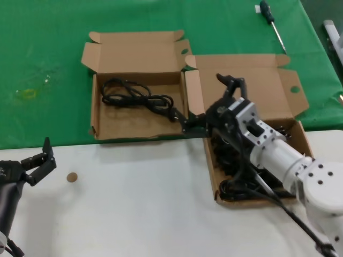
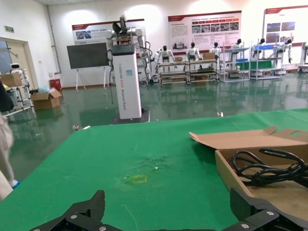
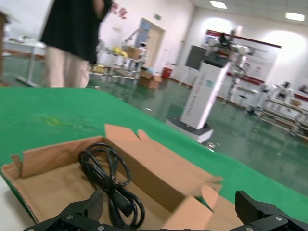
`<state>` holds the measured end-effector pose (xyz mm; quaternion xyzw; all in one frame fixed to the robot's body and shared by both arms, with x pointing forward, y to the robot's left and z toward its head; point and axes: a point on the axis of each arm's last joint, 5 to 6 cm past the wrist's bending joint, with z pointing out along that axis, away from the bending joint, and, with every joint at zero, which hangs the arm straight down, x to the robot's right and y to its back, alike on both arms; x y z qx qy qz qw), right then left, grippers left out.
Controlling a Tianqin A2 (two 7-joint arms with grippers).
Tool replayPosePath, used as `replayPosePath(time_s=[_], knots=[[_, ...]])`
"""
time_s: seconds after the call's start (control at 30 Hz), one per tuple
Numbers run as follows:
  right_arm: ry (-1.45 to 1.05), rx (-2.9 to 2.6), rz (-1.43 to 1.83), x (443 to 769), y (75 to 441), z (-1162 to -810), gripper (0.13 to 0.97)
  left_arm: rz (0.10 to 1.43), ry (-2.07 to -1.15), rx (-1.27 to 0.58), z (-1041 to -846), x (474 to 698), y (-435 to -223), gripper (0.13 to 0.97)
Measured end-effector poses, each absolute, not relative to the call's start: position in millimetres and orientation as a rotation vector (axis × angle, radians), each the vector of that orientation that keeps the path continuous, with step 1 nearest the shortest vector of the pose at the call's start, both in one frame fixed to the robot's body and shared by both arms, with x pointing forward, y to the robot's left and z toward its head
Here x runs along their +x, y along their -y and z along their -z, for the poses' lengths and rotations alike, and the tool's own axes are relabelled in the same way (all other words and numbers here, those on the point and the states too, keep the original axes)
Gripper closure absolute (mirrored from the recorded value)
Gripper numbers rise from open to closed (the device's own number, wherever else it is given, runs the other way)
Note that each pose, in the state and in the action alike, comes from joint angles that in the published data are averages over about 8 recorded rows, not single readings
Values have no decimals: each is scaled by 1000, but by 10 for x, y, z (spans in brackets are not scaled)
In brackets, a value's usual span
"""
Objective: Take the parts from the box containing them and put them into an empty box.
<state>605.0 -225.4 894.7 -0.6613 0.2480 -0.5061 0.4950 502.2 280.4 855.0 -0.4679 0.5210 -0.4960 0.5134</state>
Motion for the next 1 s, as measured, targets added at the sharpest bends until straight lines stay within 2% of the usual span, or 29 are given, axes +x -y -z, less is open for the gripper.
replayPosePath(time_s=[0.17, 0.47, 1.0], knots=[[-693, -1545, 1226, 5904, 2337, -8863, 130, 1193, -1253, -1125, -8550, 5022, -2804, 194], [-856, -1443, 1228, 5622, 2497, -8725, 130, 1193, -1253, -1125, -8550, 5022, -2804, 135], [-1087, -1293, 1240, 5176, 2748, -8575, 130, 1193, -1253, -1125, -8550, 5022, -2804, 132]])
